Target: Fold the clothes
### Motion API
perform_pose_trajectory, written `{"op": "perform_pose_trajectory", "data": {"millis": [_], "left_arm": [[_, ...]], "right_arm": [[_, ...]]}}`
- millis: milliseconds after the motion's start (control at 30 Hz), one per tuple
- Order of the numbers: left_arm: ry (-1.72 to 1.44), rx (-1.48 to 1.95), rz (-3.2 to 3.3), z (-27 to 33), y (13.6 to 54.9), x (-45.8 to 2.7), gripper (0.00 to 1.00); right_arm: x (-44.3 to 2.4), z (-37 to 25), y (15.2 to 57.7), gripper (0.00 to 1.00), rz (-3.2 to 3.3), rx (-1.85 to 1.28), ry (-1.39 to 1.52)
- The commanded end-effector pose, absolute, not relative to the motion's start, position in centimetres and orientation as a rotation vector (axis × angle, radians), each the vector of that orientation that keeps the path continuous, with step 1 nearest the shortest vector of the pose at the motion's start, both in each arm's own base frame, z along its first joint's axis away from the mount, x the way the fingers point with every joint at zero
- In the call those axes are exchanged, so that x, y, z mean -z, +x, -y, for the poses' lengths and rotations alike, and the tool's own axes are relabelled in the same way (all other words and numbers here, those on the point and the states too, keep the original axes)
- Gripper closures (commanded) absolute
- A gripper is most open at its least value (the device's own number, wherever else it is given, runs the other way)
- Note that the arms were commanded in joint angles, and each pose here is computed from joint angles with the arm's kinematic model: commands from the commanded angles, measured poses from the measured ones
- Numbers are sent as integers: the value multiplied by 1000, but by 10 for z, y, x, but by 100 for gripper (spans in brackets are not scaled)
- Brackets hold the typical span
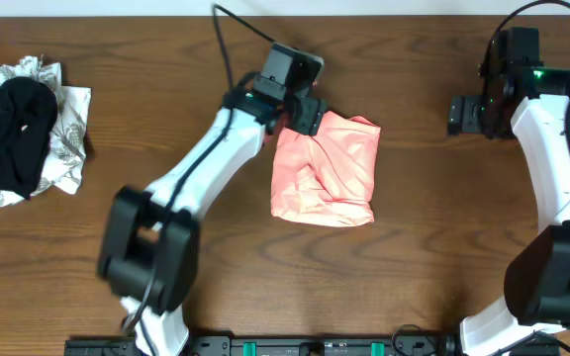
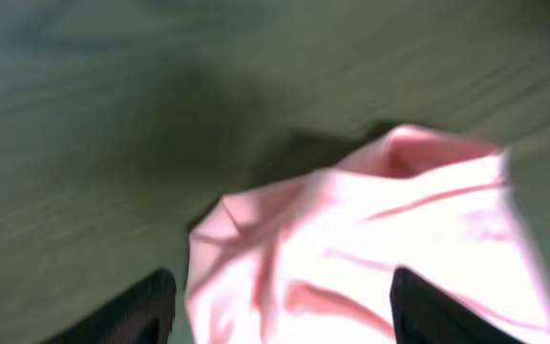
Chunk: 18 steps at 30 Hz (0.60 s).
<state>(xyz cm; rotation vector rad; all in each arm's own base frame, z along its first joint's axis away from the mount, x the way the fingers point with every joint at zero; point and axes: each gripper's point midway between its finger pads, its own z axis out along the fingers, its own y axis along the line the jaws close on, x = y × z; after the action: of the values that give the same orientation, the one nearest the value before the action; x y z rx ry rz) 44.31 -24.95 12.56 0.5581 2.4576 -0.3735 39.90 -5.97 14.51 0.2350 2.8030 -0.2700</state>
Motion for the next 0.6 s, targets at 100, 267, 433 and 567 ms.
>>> {"op": "perform_pose_trajectory", "data": {"millis": [100,267,433,567], "left_arm": [[592,372,-2636,257,380,-129,21],[669,315,-2836,258,326,-91,23],[702,309,-2881,267,304,-81,24],[661,326,-2883,275,301,-82,24]], "right_arm": [[-143,63,398,1,-2805,282,265],[-143,63,398,1,-2805,282,265],[-143,63,398,1,-2805,282,264],[-143,63,398,1,-2805,282,263]]}}
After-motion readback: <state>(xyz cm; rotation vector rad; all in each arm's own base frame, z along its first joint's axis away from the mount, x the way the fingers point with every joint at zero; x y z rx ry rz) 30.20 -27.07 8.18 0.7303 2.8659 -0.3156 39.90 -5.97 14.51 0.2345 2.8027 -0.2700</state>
